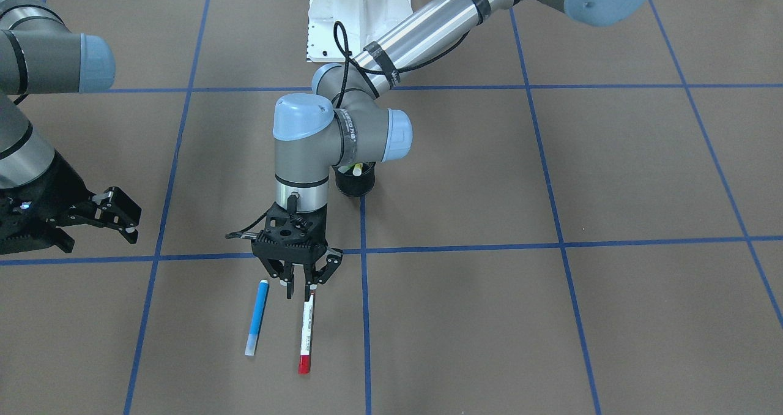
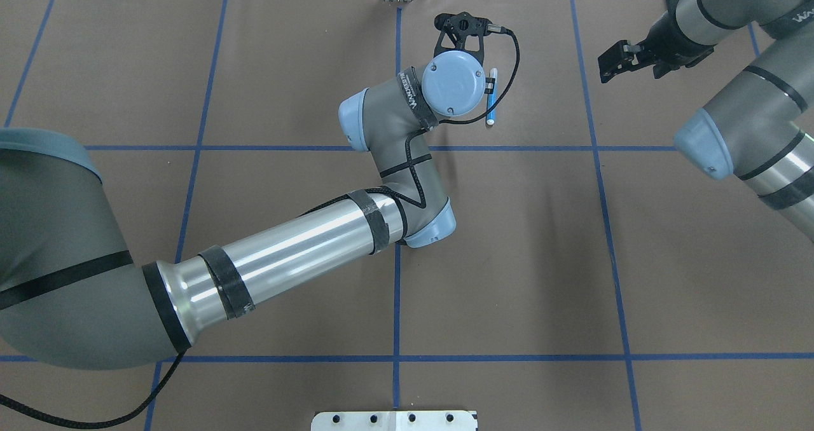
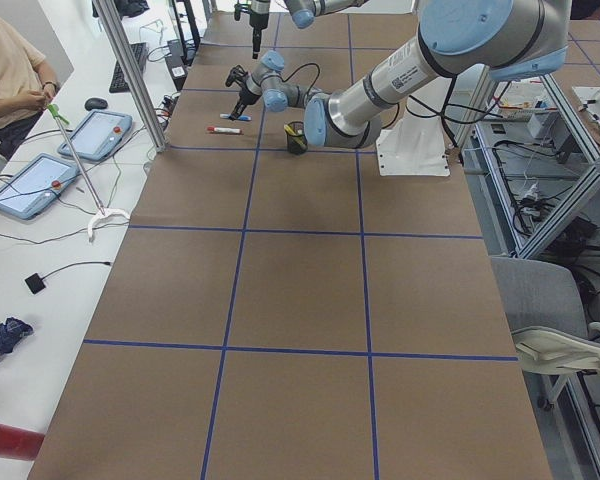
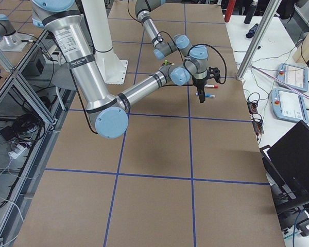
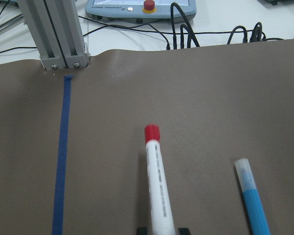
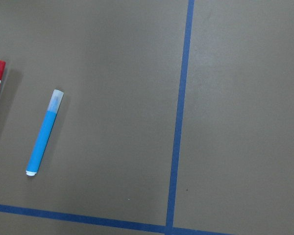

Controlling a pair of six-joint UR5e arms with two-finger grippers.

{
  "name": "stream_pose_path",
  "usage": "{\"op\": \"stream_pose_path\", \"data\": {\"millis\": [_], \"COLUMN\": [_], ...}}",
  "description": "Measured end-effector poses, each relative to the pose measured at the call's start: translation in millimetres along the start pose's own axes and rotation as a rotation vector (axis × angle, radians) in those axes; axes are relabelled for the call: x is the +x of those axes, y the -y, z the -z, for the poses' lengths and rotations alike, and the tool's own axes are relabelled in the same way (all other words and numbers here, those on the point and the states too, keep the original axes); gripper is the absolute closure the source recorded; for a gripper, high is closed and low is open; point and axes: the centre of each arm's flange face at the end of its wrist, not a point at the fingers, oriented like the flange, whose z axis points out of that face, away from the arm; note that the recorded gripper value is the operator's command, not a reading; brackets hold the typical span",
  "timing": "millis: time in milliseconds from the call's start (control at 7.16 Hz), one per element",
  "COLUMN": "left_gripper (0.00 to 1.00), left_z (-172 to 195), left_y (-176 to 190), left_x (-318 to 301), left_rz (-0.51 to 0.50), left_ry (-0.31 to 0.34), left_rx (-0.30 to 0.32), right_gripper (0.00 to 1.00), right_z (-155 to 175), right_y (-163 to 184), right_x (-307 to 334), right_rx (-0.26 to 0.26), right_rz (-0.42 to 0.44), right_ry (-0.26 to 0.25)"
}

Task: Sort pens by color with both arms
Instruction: 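Place the white marker beside the blue highlighter and open the left gripper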

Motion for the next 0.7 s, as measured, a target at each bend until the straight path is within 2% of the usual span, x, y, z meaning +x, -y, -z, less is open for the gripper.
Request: {"op": "stream_pose_path", "data": {"millis": [140,279,699], "left_gripper": [0.34,0.00,0.00], "left_z": [2,2,16], "left_y": [-2,-4,3], "left_x": [4,6,16], "left_rz": [-0.002,-0.003,0.002], "left_ry": [-0.005,-0.007,-0.038], "left_rx": [-0.002,-0.003,0.003], "right_gripper": [0.00,0.00,0.00], "right_z": [0,0,4], "right_y": [0,0,1], "right_x": [0,0,-4], "right_rx": [0.000,0.000,0.006], "right_rz": [0.000,0.000,0.001], "right_ry": [0.000,0.000,0.005]}}
